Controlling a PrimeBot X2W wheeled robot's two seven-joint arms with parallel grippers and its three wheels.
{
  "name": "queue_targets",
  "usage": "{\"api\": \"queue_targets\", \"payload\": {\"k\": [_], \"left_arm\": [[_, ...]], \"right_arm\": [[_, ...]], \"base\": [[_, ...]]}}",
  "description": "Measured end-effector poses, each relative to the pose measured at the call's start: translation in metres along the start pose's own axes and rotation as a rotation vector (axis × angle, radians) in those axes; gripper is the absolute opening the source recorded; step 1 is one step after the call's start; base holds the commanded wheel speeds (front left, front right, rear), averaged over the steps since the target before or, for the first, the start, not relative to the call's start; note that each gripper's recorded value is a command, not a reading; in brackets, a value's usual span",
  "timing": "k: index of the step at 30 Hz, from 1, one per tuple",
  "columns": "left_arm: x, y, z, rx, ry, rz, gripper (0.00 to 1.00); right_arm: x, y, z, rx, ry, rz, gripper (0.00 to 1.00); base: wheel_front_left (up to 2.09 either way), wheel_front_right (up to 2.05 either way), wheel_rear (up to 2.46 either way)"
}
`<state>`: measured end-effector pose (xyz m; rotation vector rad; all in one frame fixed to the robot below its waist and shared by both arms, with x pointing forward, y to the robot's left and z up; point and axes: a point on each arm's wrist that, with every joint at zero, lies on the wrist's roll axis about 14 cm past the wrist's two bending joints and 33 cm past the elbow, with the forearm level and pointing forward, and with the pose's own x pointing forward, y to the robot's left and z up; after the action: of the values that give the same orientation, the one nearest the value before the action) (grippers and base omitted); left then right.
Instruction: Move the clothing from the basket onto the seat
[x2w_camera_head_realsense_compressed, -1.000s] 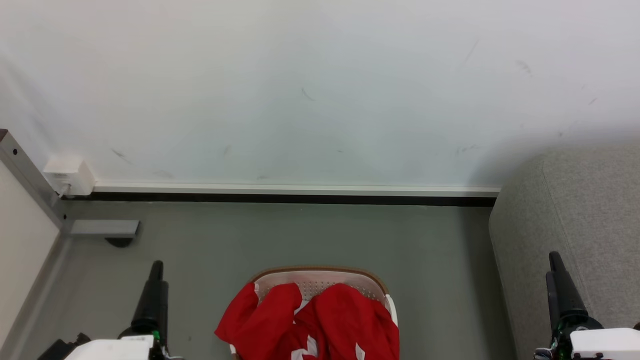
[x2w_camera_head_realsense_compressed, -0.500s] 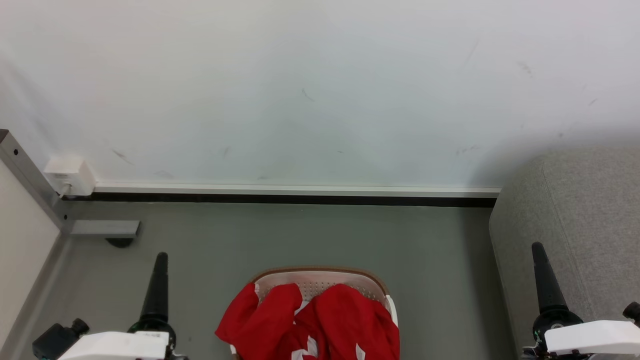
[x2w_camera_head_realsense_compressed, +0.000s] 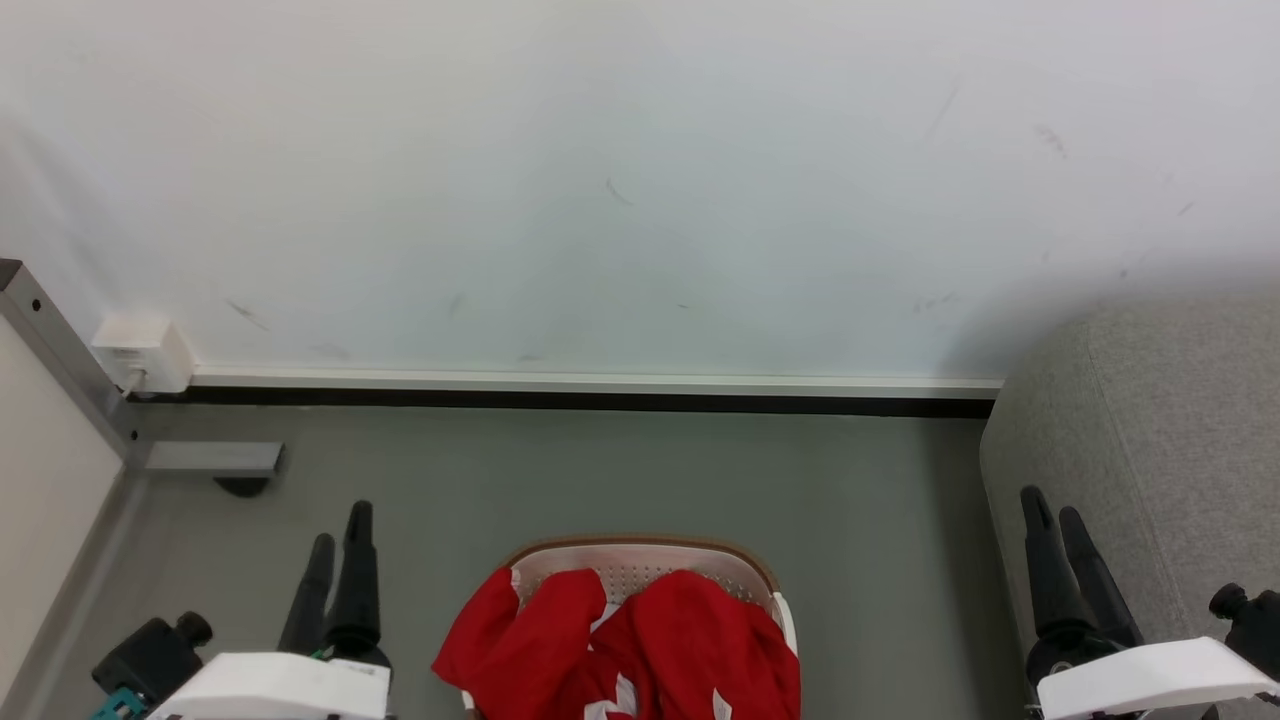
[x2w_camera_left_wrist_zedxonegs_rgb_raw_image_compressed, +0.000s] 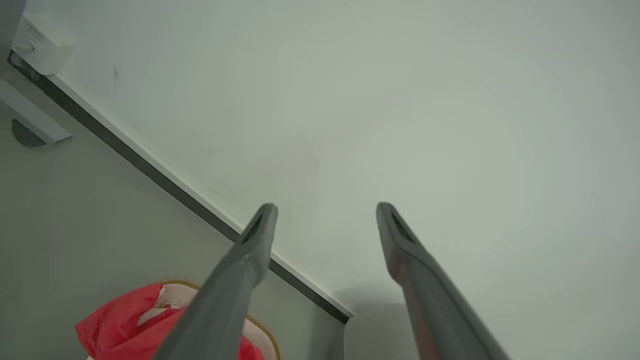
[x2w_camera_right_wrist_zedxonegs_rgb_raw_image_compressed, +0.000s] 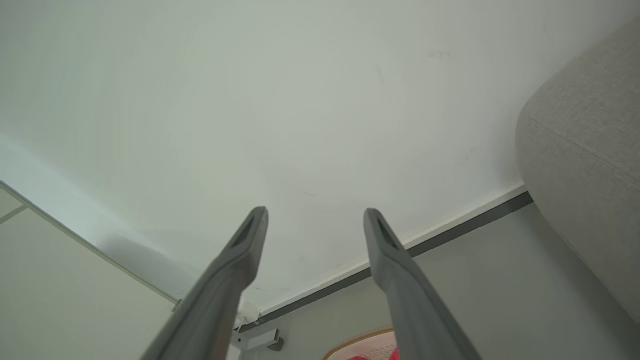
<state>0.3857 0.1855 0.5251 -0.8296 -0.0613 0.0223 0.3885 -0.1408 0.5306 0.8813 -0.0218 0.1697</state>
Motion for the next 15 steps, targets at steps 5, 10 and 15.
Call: {"api": "queue_targets", "payload": {"k": [5,10,15], "left_arm": [[0.0,-0.003,-0.001,0.117,-0.003,0.0,1.0],[0.0,-0.009,0.0,0.239,-0.017,-0.018,1.0],[0.0,-0.016,-0.001,0.334,-0.026,-0.037,1.0]], "right_arm": [[0.0,0.002,-0.001,-0.083,0.001,0.009,1.0],[0.0,0.003,0.001,-0.156,-0.01,0.018,1.0],[0.001,0.007,0.002,-0.222,-0.017,0.032,1.0]], "base": [[0.0,0.0,0.0],[0.0,0.0,0.0],[0.0,0.0,0.0]]}}
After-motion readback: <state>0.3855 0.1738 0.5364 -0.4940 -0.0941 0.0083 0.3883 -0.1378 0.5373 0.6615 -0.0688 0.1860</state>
